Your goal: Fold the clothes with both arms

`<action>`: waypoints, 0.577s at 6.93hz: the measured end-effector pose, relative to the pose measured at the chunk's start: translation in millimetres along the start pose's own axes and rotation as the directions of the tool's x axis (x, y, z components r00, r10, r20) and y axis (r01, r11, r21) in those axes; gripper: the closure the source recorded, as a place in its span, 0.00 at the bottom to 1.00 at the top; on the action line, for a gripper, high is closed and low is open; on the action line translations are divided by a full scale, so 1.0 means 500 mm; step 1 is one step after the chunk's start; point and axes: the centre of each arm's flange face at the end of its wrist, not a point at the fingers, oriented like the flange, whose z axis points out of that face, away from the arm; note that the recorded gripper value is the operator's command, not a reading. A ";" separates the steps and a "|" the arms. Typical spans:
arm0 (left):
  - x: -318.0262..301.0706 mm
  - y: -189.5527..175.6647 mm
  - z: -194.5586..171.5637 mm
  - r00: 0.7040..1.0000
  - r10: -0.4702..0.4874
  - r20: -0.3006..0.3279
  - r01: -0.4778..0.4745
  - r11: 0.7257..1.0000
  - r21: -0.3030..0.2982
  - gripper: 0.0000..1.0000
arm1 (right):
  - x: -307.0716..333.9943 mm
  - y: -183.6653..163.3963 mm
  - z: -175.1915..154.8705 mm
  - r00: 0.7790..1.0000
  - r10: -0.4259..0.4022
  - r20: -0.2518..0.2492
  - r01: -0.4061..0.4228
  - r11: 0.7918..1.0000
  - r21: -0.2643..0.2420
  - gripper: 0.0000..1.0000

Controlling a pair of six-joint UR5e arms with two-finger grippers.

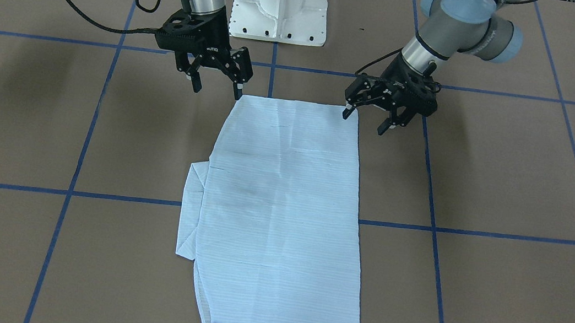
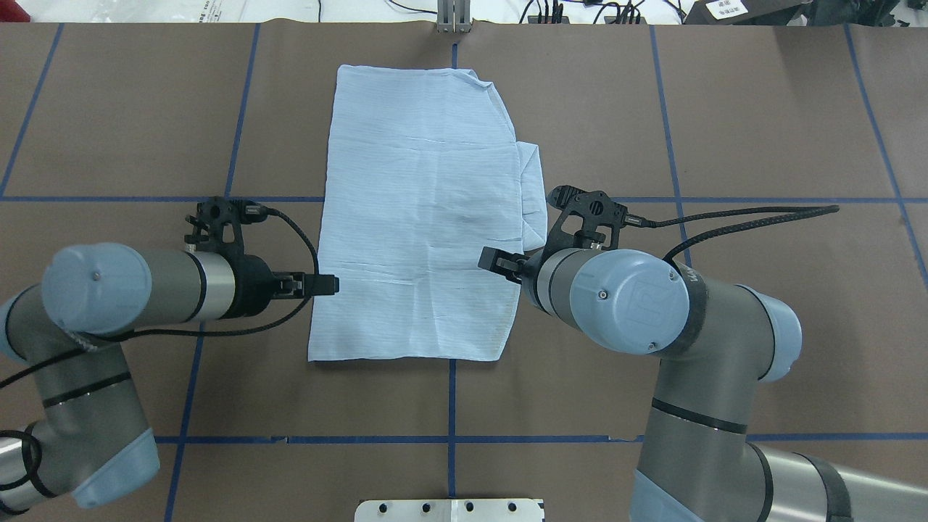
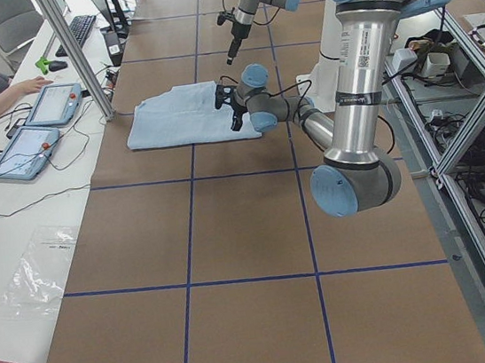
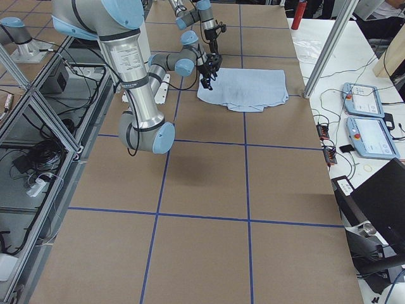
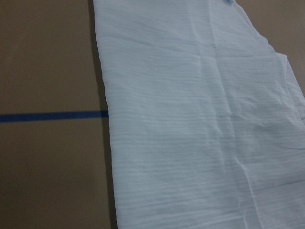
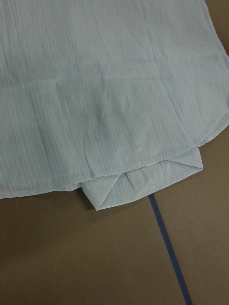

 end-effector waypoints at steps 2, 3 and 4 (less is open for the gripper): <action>0.008 0.069 0.038 0.997 -0.031 0.074 0.033 0.999 -0.023 0.16 | 0.001 0.002 0.000 1.000 0.010 0.001 -0.010 1.000 0.004 0.00; 0.008 0.086 0.050 0.995 -0.032 0.097 0.035 0.999 -0.028 0.28 | 0.001 0.002 0.001 1.000 0.010 0.001 -0.010 1.000 0.005 0.00; 0.008 0.094 0.056 0.993 -0.031 0.110 0.034 0.999 -0.031 0.30 | 0.001 0.002 0.001 1.000 0.010 0.001 -0.010 1.000 0.004 0.00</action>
